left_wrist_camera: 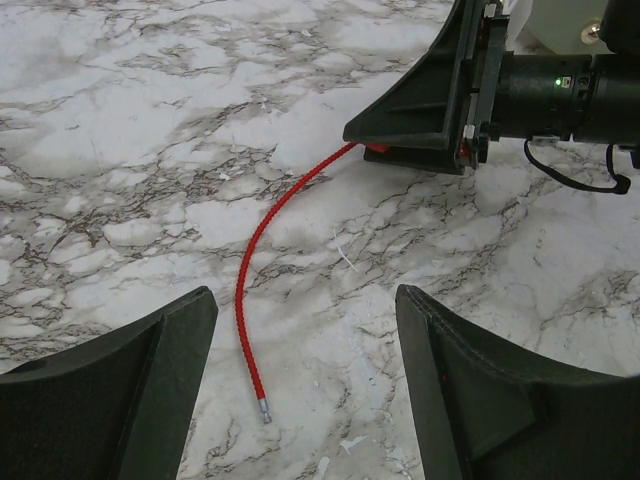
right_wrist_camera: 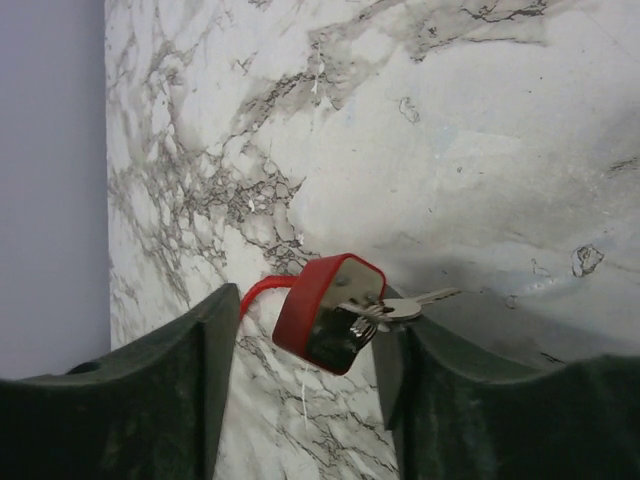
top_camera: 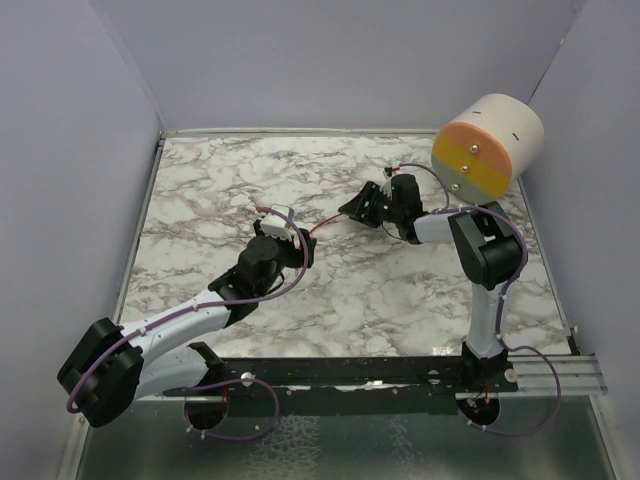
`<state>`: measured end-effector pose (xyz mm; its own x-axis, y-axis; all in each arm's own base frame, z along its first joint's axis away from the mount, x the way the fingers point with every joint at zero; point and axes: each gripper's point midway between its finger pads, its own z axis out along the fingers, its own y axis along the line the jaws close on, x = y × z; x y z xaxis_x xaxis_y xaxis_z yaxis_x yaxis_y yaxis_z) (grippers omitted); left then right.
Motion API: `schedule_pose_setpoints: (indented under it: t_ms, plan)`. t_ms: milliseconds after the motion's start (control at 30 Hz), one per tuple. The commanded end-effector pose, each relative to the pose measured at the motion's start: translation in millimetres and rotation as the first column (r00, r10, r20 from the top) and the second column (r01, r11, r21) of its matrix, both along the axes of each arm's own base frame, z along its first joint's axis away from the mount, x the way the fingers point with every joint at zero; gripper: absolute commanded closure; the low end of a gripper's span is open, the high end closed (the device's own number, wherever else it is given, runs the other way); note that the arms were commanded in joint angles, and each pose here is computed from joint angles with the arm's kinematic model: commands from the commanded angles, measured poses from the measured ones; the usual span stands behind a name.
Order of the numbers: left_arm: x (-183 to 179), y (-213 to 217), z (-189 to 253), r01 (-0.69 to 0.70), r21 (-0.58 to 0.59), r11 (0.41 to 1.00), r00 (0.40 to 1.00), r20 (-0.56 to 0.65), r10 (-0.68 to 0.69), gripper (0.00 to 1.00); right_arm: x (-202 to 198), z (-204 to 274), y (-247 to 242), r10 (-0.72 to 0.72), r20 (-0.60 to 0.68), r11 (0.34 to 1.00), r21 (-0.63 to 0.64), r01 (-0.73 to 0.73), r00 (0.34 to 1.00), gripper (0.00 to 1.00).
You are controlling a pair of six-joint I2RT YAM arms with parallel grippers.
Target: Unlock with the key
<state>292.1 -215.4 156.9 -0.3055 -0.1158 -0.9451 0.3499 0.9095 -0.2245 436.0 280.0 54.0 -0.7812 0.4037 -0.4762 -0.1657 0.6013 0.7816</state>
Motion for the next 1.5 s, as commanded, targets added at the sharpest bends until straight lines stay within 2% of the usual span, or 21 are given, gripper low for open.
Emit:
schedule_pose_setpoints:
  t_ms: [0, 200, 333, 400, 567, 667, 767, 900, 967, 1233, 1467]
  plan:
    - [2, -4, 10, 0.014, -0.019, 1.000, 1.000, 0.023, -0.014, 0.25, 6, 0, 2, -0.008, 0.020, 1.000, -0.021, 0.009, 1.000, 0.39]
    - [1, -5, 13, 0.015, -0.033, 0.999, 1.000, 0.025, -0.014, 0.25, -4, 1, -2, -0.003, 0.021, 1.000, -0.026, 0.004, 1.000, 0.28]
    - [2, -3, 17, 0.005, -0.042, 0.999, 0.999, 0.032, -0.004, 0.23, -13, 4, -6, 0.001, 0.013, 0.999, -0.033, -0.001, 1.000, 0.26]
    - [2, 1, 19, -0.021, -0.054, 0.998, 0.999, 0.032, 0.023, 0.19, -20, 8, -10, -0.002, 0.015, 0.999, -0.043, 0.003, 1.000, 0.26]
    - [4, 13, 27, -0.097, -0.099, 0.990, 0.995, 0.024, 0.100, 0.02, -39, 25, -30, -0.047, 0.042, 0.994, -0.099, 0.051, 0.998, 0.17]
    - [4, 16, 32, -0.112, -0.113, 0.987, 0.993, 0.033, 0.117, 0.01, -47, 39, -51, -0.103, 0.078, 0.979, -0.167, 0.115, 0.992, 0.13]
    - [3, 23, 35, -0.140, -0.128, 0.982, 0.988, 0.040, 0.146, 0.01, -55, 53, -84, -0.214, 0.115, 0.937, -0.255, 0.237, 0.970, 0.10]
    - [1, 35, 35, -0.188, -0.150, 0.971, 0.979, 0.045, 0.197, 0.01, -70, 64, -141, -0.443, 0.143, 0.807, -0.366, 0.463, 0.885, 0.07]
    - [-1, 40, 37, -0.194, -0.142, 0.971, 0.977, 0.062, 0.204, 0.01, -82, 71, -162, -0.504, 0.174, 0.755, -0.387, 0.529, 0.846, 0.06]
    - [-9, 80, 53, -0.317, -0.155, 0.936, 0.933, 0.128, 0.337, 0.01, -132, 87, -190, -0.535, 0.262, 0.739, -0.315, 0.595, 0.803, 0.06]
    - [-24, 120, 56, -0.445, -0.209, 0.871, 0.870, 0.132, 0.476, 0.01, -146, 96, -195, -0.510, 0.326, 0.756, -0.270, 0.596, 0.796, 0.06]
